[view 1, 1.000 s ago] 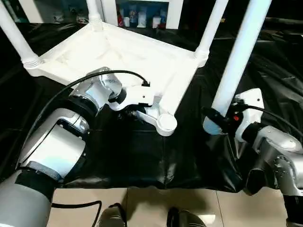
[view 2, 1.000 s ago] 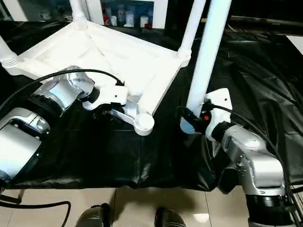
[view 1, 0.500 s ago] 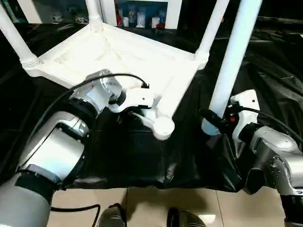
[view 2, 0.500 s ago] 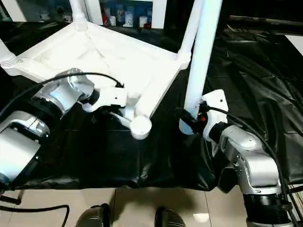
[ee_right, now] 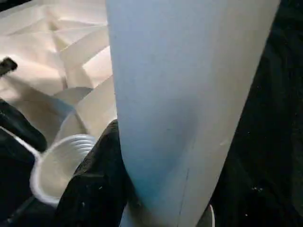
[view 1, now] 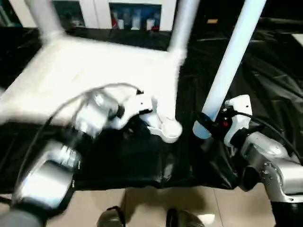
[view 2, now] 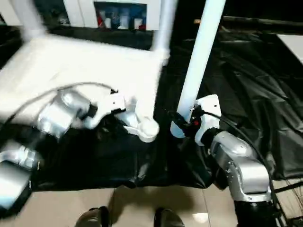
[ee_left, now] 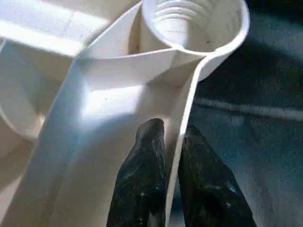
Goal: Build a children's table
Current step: Rotate table base
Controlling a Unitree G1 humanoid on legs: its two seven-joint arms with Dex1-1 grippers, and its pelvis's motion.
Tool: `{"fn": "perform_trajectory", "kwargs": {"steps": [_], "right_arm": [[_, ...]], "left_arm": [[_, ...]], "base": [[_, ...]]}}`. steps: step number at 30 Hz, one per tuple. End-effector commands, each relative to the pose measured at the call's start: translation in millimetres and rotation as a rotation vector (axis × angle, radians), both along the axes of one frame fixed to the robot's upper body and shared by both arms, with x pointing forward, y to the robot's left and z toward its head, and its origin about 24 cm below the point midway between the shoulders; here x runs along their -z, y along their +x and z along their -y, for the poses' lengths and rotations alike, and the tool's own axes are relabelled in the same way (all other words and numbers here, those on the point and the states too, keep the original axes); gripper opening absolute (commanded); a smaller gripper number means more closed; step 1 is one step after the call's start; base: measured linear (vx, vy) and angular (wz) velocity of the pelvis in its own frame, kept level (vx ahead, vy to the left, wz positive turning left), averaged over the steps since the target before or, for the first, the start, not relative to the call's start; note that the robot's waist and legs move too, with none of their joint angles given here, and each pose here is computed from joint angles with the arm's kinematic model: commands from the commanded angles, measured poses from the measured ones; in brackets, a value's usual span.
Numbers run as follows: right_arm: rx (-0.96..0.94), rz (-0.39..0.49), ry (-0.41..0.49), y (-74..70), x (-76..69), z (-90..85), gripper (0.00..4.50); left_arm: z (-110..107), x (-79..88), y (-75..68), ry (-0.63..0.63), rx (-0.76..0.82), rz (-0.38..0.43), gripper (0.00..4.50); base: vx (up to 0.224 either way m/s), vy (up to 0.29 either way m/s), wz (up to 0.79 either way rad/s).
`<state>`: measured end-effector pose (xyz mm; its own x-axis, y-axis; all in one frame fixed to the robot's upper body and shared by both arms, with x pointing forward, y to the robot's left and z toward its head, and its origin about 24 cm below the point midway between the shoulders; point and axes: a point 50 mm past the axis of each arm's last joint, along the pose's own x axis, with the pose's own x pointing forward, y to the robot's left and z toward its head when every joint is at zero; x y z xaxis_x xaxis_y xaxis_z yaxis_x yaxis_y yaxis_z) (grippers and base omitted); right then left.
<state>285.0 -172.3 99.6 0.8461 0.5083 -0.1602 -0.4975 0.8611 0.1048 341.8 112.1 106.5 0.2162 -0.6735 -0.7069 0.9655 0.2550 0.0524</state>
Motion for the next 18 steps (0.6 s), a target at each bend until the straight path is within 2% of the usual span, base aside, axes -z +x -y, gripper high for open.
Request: {"fn": "perform_trajectory", "kwargs": {"steps": [1,5,7,11,13,15,18], "right_arm": [[0.011,0.009,0.009,0.3,-2.2,1.7,1.88],[0.012,0.004,0.024,0.5,-1.4,0.0,1.88],[0.012,0.003,0.026,0.8,-0.6,-1.4,1.88],[0.009,0.003,0.026,0.7,-0.8,-2.2,1.88],[0.008,0.003,0.025,0.7,-0.6,-1.9,1.88],[0.005,0.003,0.019,0.5,-0.6,-0.3,1.88],[0.003,0.002,0.009,1.0,0.0,1.9,1.88]], "left_arm": [[-6.0,13.3,-5.4,0.000,-0.081,-0.042,0.24],[-1.8,19.5,-14.4,0.000,-0.093,-0.028,0.10],[4.0,21.0,-20.5,-0.033,-0.105,0.006,0.02],[8.4,18.4,-21.1,-0.074,-0.074,0.102,0.02],[12.0,15.6,-19.3,-0.127,-0.043,0.180,0.01],[14.4,9.4,-17.3,-0.203,-0.037,0.222,0.47],[12.6,7.2,-17.8,-0.186,0.000,0.242,0.69]], "base": [[0.000,0.000,0.00],[0.000,0.000,0.00],[0.000,0.000,0.00],[0.000,0.000,0.00],[0.000,0.000,0.00],[0.000,0.000,0.00],[0.000,0.000,0.00]]}}
